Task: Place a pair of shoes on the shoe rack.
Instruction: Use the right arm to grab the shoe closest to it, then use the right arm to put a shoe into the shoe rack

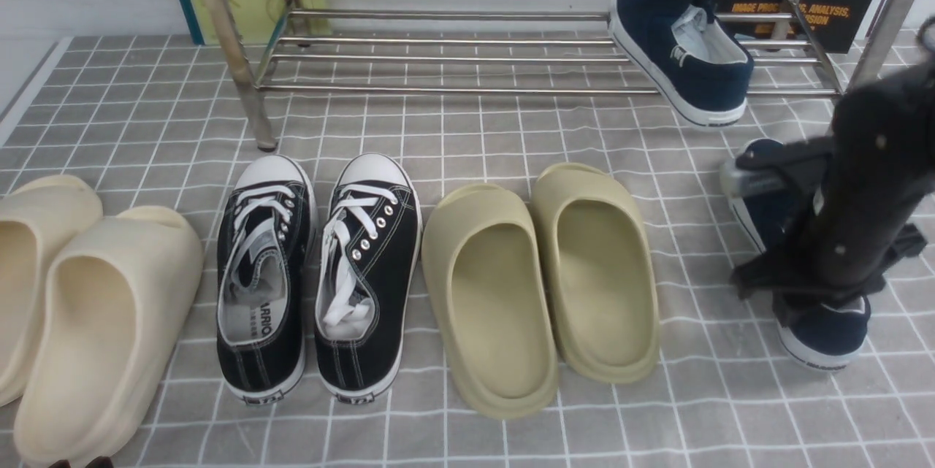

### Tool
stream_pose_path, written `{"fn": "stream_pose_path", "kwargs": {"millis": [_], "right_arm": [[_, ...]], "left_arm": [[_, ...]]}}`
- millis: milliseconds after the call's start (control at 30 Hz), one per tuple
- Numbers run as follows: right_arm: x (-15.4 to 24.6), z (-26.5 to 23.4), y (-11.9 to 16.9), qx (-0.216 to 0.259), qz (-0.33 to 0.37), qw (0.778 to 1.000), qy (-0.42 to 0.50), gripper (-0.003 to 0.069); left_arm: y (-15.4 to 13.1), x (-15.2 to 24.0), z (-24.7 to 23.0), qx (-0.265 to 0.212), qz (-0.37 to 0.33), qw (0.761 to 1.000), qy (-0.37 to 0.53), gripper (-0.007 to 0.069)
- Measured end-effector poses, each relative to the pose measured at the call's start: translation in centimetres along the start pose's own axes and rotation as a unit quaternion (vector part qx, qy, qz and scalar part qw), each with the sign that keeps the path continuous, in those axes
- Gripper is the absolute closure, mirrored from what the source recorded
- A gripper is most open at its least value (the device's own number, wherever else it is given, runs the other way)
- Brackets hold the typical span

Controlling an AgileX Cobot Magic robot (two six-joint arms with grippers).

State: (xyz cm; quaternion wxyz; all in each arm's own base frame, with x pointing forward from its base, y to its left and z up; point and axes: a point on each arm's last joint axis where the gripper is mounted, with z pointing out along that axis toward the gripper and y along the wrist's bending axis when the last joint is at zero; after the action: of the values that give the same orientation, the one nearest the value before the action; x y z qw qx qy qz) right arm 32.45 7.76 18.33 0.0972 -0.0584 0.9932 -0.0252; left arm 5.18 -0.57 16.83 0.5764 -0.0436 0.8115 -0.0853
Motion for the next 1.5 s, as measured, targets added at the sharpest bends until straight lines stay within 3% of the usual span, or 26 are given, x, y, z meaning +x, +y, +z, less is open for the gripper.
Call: {"fn": "stream_pose_path", "kwargs": {"millis": [33, 67, 100, 167, 367, 500, 733, 967, 1333, 1500], "right_arm": [[0.0, 0.1, 0.0, -0.001, 0.004, 1.0, -0.001, 0.0485], [0.0, 0.0, 0.0, -0.001, 0.005, 1.0, -0.002, 0.0485], [0.0, -0.3, 0.0, -0.002, 0.007, 1.0, -0.007, 0.0584], [0.2, -1.0, -0.1, -0.001, 0.008, 1.0, -0.007, 0.0623], [0.1, -6.6, -1.2, 0.023, 0.001, 1.0, -0.01, 0.062], [-2.2, -9.7, -2.6, 0.039, 0.004, 0.997, -0.071, 0.062], [-4.7, -8.7, -3.1, 0.003, 0.006, 0.999, -0.034, 0.062], [-7.3, -7.5, -2.7, -0.057, -0.04, 0.997, -0.027, 0.062], [-8.7, -8.1, -3.0, -0.052, -0.05, 0.993, -0.096, 0.062], [-10.4, -7.7, -3.7, -0.024, -0.054, 0.985, -0.164, 0.062]], "left_arm": [[0.0, 0.0, 0.0, 0.0, 0.0, 1.0, 0.0, 0.0387], [0.0, 0.0, 0.0, 0.0, 0.0, 1.0, 0.0, 0.0387], [0.0, 0.0, 0.0, 0.0, 0.0, 1.0, 0.0, 0.0387], [0.0, 0.0, 0.0, 0.0, 0.0, 1.0, 0.0, 0.0387], [0.0, 0.0, 0.0, 0.0, 0.0, 1.0, 0.0, 0.0387], [0.0, 0.0, 0.0, 0.0, 0.0, 1.0, 0.0, 0.0387], [0.0, 0.0, 0.0, 0.0, 0.0, 1.0, 0.0, 0.0387], [0.0, 0.0, 0.0, 0.0, 0.0, 1.0, 0.0, 0.0387], [0.0, 0.0, 0.0, 0.0, 0.0, 1.0, 0.0, 0.0387], [0.0, 0.0, 0.0, 0.0, 0.0, 1.0, 0.0, 0.0387]]}}
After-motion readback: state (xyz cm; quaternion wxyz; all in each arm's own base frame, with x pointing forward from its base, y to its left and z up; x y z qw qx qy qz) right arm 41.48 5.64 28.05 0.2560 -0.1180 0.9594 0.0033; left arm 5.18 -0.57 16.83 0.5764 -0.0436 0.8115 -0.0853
